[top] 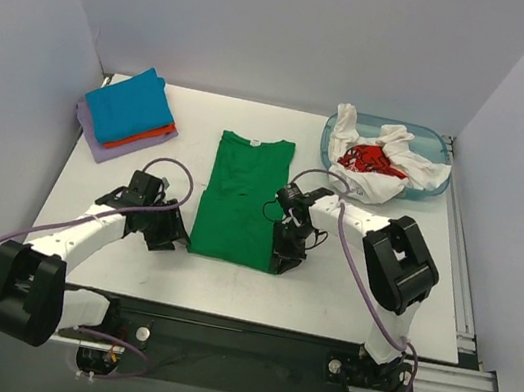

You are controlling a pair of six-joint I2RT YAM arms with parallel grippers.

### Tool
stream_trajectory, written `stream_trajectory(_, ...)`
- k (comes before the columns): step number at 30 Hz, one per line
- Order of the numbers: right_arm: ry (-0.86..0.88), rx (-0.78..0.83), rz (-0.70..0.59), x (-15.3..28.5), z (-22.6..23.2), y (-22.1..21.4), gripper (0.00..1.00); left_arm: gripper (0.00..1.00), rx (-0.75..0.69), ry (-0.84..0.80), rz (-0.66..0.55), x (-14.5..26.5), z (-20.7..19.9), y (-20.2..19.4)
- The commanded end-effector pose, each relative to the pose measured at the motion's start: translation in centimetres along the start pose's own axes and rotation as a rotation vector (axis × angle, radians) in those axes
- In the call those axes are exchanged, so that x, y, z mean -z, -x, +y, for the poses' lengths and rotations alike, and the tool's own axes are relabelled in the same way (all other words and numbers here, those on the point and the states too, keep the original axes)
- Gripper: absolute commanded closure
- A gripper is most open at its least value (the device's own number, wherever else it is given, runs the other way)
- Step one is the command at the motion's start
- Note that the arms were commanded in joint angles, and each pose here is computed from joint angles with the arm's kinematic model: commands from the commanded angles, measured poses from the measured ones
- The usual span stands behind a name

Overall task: Fold and stack the t-shirts
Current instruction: Grab one side of the 2/3 rectangular tshirt with both arms

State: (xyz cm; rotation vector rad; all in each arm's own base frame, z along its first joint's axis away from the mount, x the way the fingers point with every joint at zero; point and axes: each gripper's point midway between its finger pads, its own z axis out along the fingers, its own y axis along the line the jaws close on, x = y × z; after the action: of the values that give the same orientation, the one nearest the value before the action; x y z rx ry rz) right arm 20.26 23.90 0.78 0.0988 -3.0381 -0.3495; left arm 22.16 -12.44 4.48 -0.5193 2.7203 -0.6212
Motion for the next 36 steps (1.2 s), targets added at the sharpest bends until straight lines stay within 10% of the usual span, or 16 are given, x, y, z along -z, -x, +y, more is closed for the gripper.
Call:
stream_trajectory(1, -0.053, -0.012, 0.043, -0.8, -1.0, -1.1, 0.79, 0.41, -0.012, -0.029, 0.002, -0.3, -0.6, 0.1)
stream_trajectory(25, -0.056, -0.011, 0.043, -0.7, -1.2, -1.1, 0.89, 0.58, 0.012, 0.011, 0.097, -3.4, -0.2, -1.7)
stream_trajectory(36, -0.050, -0.008, 0.039, -0.4, -1.0, -1.1, 1.00, 1.00, -0.004, 0.040, 0.100, -3.8, 0.5, -2.0)
